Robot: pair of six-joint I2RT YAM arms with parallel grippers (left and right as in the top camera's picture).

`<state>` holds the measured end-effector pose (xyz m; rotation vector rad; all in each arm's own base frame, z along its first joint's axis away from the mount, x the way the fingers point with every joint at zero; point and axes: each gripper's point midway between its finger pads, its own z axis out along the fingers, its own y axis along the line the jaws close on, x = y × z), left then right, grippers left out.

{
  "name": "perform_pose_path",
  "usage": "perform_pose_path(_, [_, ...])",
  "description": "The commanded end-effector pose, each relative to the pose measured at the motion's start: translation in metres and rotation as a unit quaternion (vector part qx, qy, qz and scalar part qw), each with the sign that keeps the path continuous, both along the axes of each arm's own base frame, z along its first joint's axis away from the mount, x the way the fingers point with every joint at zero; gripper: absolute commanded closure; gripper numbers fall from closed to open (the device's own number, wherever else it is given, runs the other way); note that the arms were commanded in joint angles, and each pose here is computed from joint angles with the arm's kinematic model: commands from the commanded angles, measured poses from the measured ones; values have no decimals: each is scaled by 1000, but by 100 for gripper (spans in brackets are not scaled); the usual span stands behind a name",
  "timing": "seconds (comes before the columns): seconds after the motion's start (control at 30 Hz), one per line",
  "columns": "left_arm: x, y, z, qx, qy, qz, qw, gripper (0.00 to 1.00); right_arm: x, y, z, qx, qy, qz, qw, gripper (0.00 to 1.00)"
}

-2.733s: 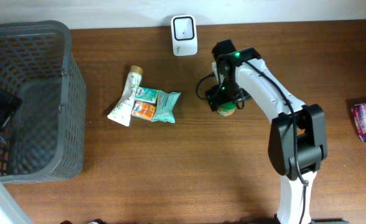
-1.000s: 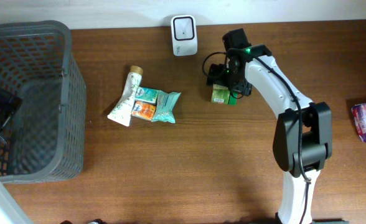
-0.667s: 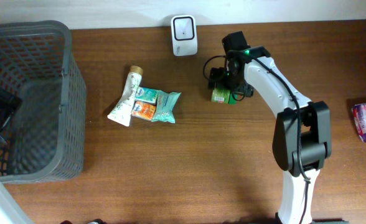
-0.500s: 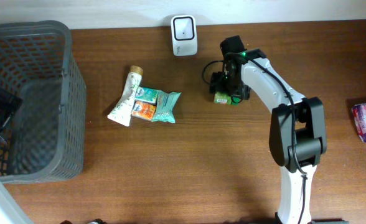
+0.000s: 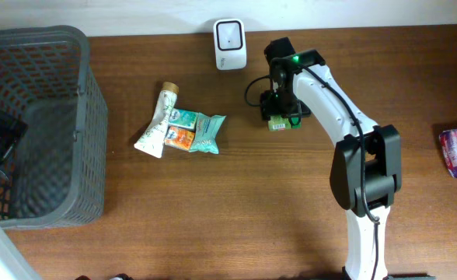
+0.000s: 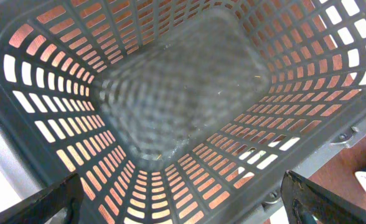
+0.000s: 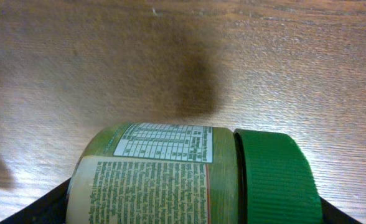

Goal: Scan the item barcode

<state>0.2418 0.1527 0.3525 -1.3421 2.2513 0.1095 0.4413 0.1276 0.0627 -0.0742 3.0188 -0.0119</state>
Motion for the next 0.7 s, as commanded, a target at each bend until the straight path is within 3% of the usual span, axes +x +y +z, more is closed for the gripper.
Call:
perform_pose_path(0.0, [-1, 1, 0, 0, -1, 4, 1000, 1, 3, -49, 12, -144, -28, -44, 988, 28])
perform_pose_path(0.07, [-1, 1, 0, -1, 0, 4, 1000, 1, 2, -82, 23, -237, -46, -79, 967, 29])
perform_pose_path(0.2, [-1, 1, 0, -1, 0, 4, 1000, 1, -11, -101, -4, -301, -17, -75, 950, 22])
perform_pose_path(0.27, [-1, 1, 0, -1, 0, 4, 1000, 1, -16, -91, -19, -273, 5, -72, 959, 18])
perform_pose_path(0.3, [-1, 1, 0, -1, 0, 4, 1000, 1, -17, -86, -23, -257, 12, -73, 964, 12])
perform_pose_path(0.33, [-1, 1, 0, -1, 0, 4, 1000, 1, -19, -83, -25, -246, 17, -72, 966, 0])
perform_pose_path(0.6, [-1, 1, 0, -1, 0, 4, 1000, 1, -21, -69, -5, -232, 24, -70, 970, 4])
perform_pose_path(0.67, [-1, 1, 0, -1, 0, 4, 1000, 1, -14, -54, 18, -160, 29, -88, 983, 1])
